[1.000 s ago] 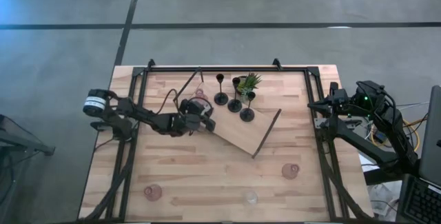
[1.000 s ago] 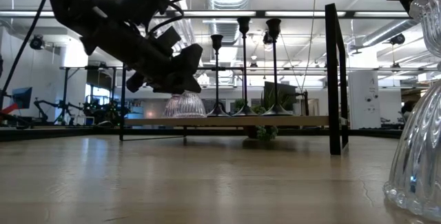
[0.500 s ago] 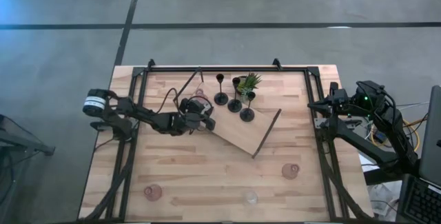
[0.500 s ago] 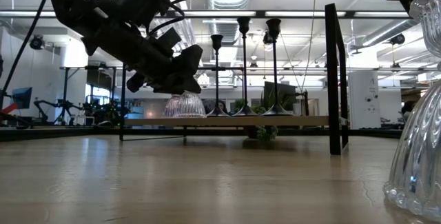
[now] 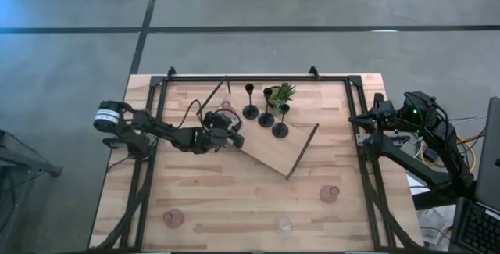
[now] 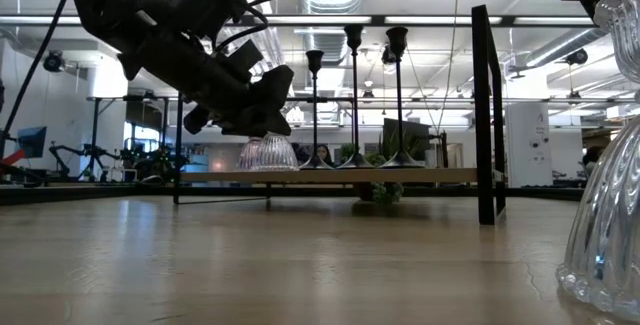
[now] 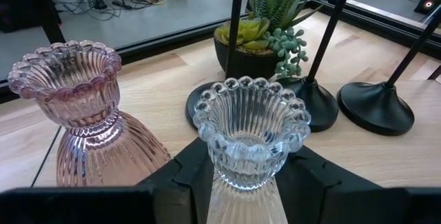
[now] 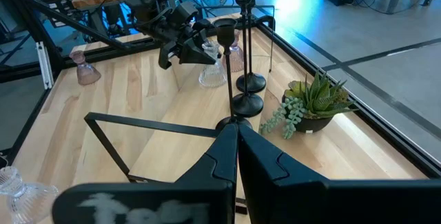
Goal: Pick & Place candle stick holders
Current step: Put the top transparent glass candle holder on the shelf
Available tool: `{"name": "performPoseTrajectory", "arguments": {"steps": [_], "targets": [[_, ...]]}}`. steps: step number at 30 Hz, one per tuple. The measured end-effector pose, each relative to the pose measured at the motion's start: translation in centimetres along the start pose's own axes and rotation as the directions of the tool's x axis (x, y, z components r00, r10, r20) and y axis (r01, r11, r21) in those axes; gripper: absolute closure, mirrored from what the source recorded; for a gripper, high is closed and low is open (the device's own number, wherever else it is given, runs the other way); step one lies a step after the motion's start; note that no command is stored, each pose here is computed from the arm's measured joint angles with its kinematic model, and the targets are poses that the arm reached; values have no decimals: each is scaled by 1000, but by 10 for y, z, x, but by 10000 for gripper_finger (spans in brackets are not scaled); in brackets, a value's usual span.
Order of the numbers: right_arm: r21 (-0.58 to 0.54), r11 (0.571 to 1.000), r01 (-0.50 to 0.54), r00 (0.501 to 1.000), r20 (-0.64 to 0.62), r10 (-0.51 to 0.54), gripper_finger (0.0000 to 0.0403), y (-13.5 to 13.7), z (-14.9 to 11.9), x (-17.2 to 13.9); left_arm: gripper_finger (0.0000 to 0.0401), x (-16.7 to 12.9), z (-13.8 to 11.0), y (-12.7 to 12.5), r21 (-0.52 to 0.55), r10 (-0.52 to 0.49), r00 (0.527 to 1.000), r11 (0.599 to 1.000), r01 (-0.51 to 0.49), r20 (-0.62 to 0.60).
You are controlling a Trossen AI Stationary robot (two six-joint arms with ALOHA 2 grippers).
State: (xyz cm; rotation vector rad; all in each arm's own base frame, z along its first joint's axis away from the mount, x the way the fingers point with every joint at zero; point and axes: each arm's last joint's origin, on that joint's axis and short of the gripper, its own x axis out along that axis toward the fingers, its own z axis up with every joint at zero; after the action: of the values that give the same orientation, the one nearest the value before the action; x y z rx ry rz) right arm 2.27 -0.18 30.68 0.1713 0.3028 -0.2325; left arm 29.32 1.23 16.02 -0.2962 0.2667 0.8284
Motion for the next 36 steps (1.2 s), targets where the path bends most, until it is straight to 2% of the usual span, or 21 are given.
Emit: {"name": "performPoseTrajectory", "arguments": {"steps": [11, 27, 36], "targets": [[0, 1000, 0, 1000, 0, 0, 394, 0, 0, 0, 259, 0, 0, 0, -9, -2, 1000, 1000, 2, -3], [0, 1000, 0, 1000, 0, 0, 394, 0, 0, 0, 128, 0, -2, 0, 24, -7, 1000, 1000, 7, -13], [0, 1000, 0, 1000, 0, 0, 394, 0, 0, 0, 103, -1, 1, -2, 21, -21, 1000, 1000, 21, -8]]}}
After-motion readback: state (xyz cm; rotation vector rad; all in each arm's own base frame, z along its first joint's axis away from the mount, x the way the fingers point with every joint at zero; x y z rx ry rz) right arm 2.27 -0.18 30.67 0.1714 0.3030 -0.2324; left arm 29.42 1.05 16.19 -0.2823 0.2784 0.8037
